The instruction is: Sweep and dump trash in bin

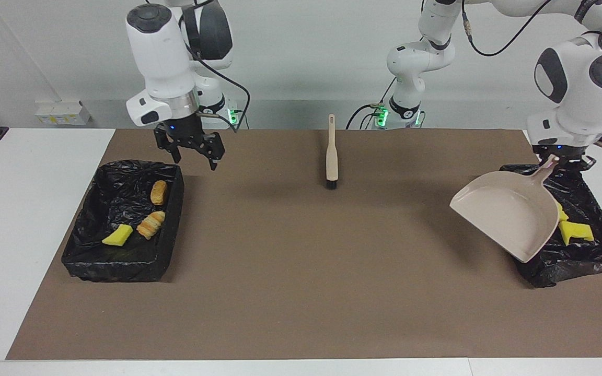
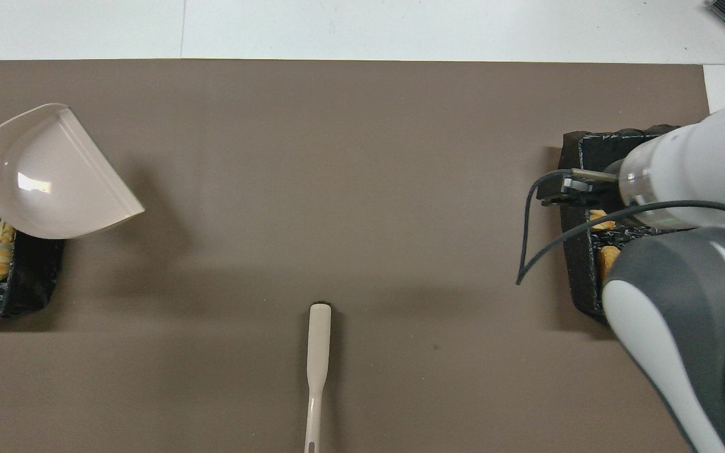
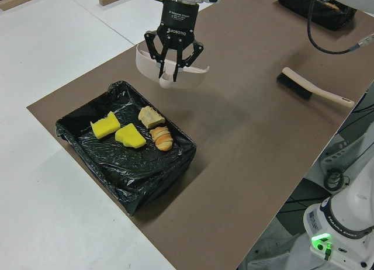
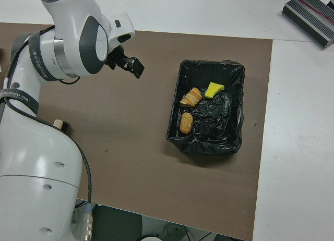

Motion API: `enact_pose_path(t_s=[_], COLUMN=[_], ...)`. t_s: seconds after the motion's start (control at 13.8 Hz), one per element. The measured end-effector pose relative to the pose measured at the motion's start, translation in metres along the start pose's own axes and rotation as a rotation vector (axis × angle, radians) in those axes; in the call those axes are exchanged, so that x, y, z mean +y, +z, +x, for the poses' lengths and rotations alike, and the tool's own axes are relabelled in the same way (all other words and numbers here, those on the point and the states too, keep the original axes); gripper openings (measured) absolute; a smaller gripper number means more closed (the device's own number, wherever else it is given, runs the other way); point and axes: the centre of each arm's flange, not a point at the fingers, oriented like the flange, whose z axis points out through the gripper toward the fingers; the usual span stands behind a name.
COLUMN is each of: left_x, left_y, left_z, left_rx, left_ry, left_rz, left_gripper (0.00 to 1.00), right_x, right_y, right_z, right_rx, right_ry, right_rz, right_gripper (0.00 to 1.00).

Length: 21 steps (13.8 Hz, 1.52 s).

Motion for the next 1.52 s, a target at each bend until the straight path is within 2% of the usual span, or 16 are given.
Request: enact_pose_path(t_s=[0.14, 0.29, 0.51, 0.72, 0.87, 0.94, 1.01, 1.23, 1.37, 1.45, 1.52], left_x=[0.043, 0.085, 0.155, 0.221, 0.261, 0.275, 0.281, 0.263, 0.229, 0.208, 0.184], left_y=[0.009, 0.024, 0.036, 0.038, 0.044, 0.045, 0.044, 0.031, 0.013, 0.003, -0.007], left_z=[0.061, 0.119, 0.205, 0.268, 0.299, 0.308, 0.311, 0.301, 0.278, 0.263, 0.243], left_rx=[0.049, 0.083, 0.152, 0.232, 0.255, 0.254, 0.252, 0.255, 0.254, 0.261, 0.274], left_ry=[-0.121, -0.235, -0.420, -0.549, -0.623, -0.660, -0.700, -0.790, -0.851, -0.883, -0.901], left_rz=[-0.067, -0.105, -0.156, -0.220, -0.253, -0.261, -0.266, -0.270, -0.264, -0.260, -0.255], left_gripper=[0.31, 0.31, 0.31, 0.31, 0.31, 0.31, 0.38, 0.71, 0.95, 1.00, 1.00], right_x=[0.027, 0.043, 0.058, 0.060, 0.060, 0.060, 0.060, 0.058, 0.057, 0.056, 0.055], right_y=[-0.030, -0.050, -0.055, -0.054, -0.054, -0.054, -0.055, -0.055, -0.055, -0.055, -0.055], right_z=[0.006, 0.006, 0.006, 0.006, 0.006, 0.006, 0.006, 0.005, 0.005, 0.005, 0.004], right_rx=[-0.016, -0.030, -0.054, -0.062, -0.062, -0.062, -0.062, -0.063, -0.063, -0.063, -0.062], right_ry=[-0.038, -0.075, -0.111, -0.110, -0.110, -0.110, -0.111, -0.128, -0.133, -0.134, -0.135], right_rz=[-0.012, -0.023, -0.030, -0.032, -0.032, -0.032, -0.032, -0.031, -0.031, -0.031, -0.031], right_gripper=[1.00, 1.00, 1.00, 1.00, 1.00, 1.00, 1.00, 1.00, 1.00, 1.00, 1.00])
